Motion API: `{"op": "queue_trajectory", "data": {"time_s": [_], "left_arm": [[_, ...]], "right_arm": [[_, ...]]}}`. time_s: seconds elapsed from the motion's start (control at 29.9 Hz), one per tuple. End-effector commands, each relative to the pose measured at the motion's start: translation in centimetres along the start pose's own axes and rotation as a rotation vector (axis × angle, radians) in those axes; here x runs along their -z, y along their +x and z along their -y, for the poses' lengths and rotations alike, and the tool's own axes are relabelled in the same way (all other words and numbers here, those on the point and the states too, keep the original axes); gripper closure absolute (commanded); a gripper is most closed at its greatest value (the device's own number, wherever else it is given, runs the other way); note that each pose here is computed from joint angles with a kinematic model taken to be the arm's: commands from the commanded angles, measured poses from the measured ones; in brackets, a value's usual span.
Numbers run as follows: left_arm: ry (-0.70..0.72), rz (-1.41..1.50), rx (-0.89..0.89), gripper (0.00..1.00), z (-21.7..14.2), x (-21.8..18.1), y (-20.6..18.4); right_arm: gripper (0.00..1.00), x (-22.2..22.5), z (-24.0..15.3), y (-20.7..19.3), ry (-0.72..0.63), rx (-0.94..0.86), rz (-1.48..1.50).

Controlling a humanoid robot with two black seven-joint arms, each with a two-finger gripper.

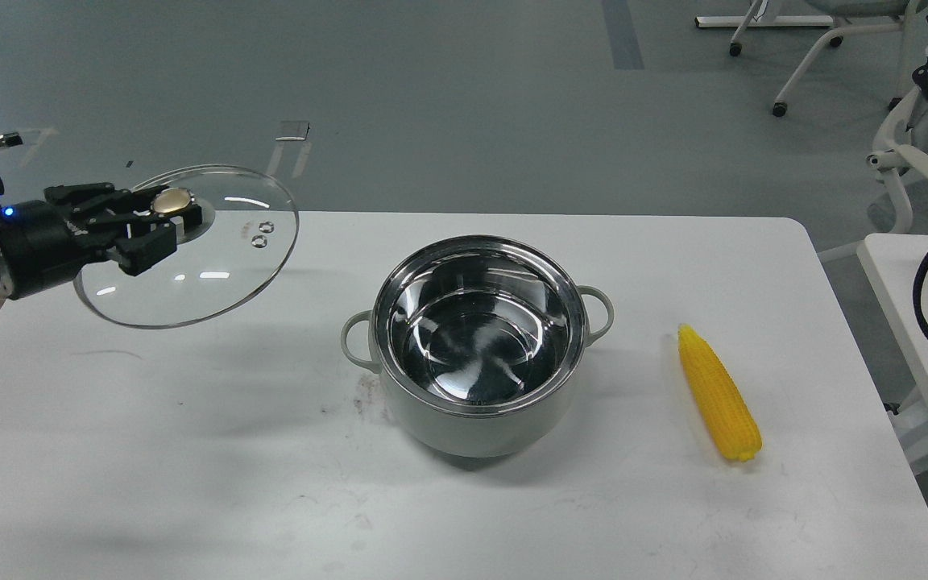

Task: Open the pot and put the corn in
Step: 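Lower the lid onto the table beside the pot and release it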

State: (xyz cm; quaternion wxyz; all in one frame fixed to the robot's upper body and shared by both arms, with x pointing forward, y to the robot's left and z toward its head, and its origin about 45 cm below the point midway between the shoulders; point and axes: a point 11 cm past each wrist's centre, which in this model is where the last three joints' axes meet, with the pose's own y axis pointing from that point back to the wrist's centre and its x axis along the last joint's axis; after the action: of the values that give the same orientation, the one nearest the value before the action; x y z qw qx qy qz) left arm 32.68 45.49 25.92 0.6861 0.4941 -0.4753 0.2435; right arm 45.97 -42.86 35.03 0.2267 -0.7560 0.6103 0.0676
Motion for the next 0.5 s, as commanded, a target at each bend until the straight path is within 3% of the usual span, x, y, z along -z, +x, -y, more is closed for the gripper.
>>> {"op": "queue_trajectory", "data": {"time_s": [0.0,0.37,0.47], "left_arm": [[0.069,-0.023,0.011,0.7,-0.4,1.9,-3.2],[0.158,-0.081,0.063,0.69,0.2,2.9,-12.2],[0.159,-0.073,0.072,0.69,0.3,2.9,-12.9]], "right_arm": [[0.0,-0.3,-0.3,-0.5,-0.023,0.022,-0.028],[0.0,0.9,-0.4,-1.0,-0.019,0.051,-0.071],[0.0,0.8,-0.5,-1.0,-0.021,0.052,-0.072]]}}
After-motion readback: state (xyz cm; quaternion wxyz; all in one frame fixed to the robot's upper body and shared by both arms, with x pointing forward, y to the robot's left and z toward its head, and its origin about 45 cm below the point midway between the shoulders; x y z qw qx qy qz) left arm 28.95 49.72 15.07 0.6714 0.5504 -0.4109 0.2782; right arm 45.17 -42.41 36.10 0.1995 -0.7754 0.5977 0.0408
